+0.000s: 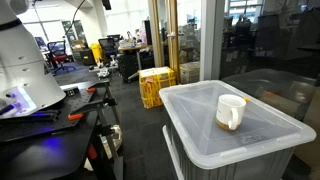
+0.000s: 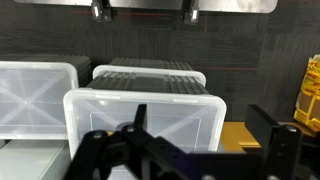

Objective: Place orange object inside the mug

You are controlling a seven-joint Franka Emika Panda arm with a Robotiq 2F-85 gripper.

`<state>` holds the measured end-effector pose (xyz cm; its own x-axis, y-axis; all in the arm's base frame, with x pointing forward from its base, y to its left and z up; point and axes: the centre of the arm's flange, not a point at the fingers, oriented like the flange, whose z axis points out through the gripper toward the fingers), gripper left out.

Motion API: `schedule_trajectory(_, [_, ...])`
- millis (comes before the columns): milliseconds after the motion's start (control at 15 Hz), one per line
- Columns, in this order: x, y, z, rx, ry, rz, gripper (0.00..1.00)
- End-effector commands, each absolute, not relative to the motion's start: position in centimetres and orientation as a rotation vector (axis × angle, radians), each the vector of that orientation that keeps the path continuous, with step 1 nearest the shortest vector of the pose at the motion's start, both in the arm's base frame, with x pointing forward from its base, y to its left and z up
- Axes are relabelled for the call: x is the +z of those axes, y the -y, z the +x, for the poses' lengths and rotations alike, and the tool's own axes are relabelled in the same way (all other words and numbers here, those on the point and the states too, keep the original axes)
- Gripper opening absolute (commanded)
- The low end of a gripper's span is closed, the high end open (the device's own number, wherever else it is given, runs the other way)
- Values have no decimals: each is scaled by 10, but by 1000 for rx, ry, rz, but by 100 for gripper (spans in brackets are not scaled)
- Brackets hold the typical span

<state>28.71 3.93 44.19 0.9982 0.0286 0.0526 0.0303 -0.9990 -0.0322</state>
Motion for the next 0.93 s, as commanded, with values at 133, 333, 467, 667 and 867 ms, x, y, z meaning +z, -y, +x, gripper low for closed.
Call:
schedule_trajectory(133, [442, -39, 287, -80, 46, -3107, 100])
schedule_trajectory(333, [442, -39, 287, -80, 46, -3107, 100])
schedule_trajectory(467, [442, -39, 287, -80, 46, -3107, 100])
schedule_trajectory(667, [441, -39, 287, -93, 48, -3113, 100])
schedule_trajectory(867, [444, -39, 290, -164, 46, -3132, 100])
